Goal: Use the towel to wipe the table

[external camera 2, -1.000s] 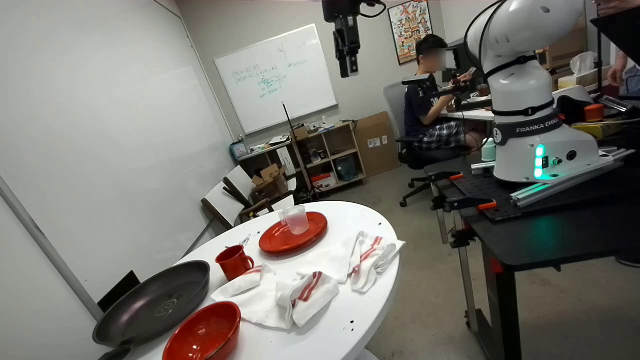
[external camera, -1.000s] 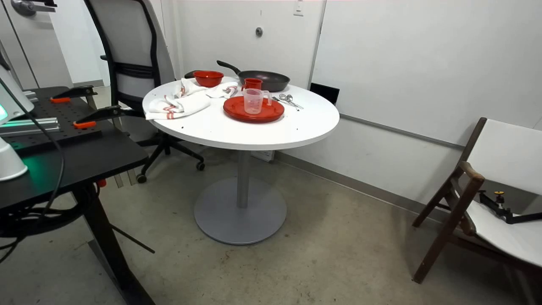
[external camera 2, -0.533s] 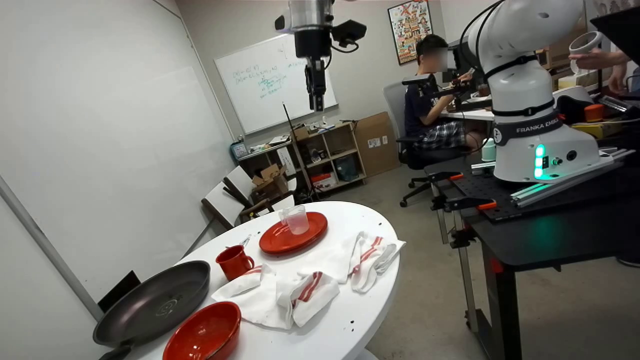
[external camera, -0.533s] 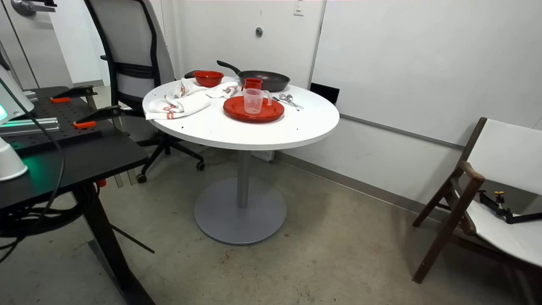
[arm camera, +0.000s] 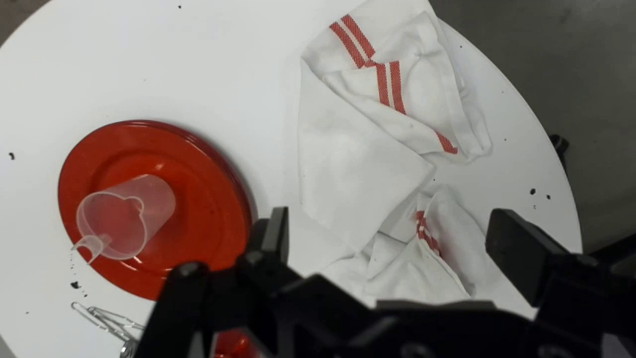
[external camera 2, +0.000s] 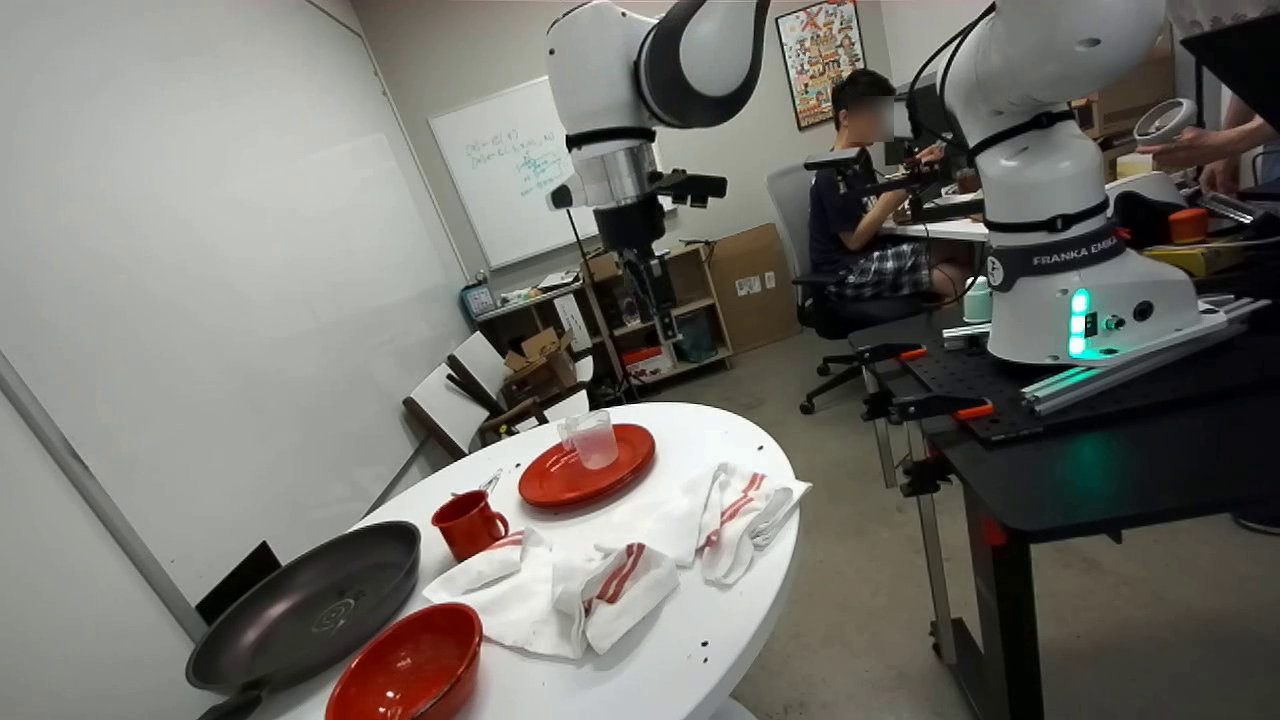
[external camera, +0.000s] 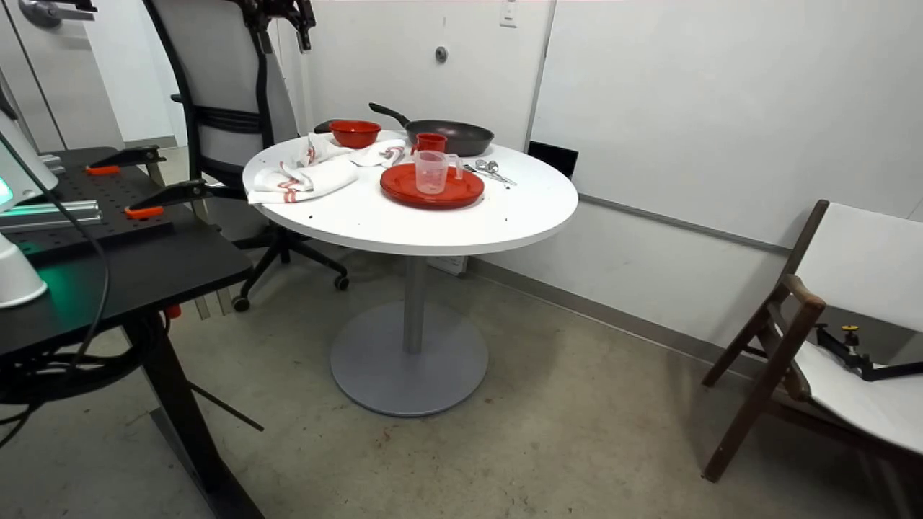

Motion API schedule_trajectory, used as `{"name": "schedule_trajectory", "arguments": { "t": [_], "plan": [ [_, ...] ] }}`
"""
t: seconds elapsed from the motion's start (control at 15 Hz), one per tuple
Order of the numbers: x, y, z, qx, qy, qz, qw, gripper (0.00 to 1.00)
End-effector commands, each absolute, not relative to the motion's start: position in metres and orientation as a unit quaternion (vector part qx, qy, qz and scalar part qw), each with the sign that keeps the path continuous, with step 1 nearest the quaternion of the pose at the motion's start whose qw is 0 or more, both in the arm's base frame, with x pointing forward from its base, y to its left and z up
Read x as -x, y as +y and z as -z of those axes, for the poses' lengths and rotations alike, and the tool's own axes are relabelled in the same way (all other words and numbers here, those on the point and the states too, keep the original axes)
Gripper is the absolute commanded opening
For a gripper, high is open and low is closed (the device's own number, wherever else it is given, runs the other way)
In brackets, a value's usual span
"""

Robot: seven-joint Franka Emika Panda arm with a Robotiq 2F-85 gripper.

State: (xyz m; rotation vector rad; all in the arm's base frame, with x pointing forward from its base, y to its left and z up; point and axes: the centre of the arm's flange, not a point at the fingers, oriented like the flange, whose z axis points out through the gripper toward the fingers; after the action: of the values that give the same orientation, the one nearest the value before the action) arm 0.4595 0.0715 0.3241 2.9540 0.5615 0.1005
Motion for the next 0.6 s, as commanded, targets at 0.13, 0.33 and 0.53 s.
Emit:
{"name": "schedule_trajectory", "arguments": {
  "t": [0.13, 0.33, 0.53],
  "plan": [
    [-0.484, 0.070, -0.278, -0.976, 0.206, -0.002, 0.065, 1.00],
    [-0.480, 0.063, -0.258, -0.977, 0.205, 0.010, 0.061, 1.00],
    [-0.472, 0.058, -0.243, -0.977, 0.204, 0.015, 0.060, 1.00]
  ]
}}
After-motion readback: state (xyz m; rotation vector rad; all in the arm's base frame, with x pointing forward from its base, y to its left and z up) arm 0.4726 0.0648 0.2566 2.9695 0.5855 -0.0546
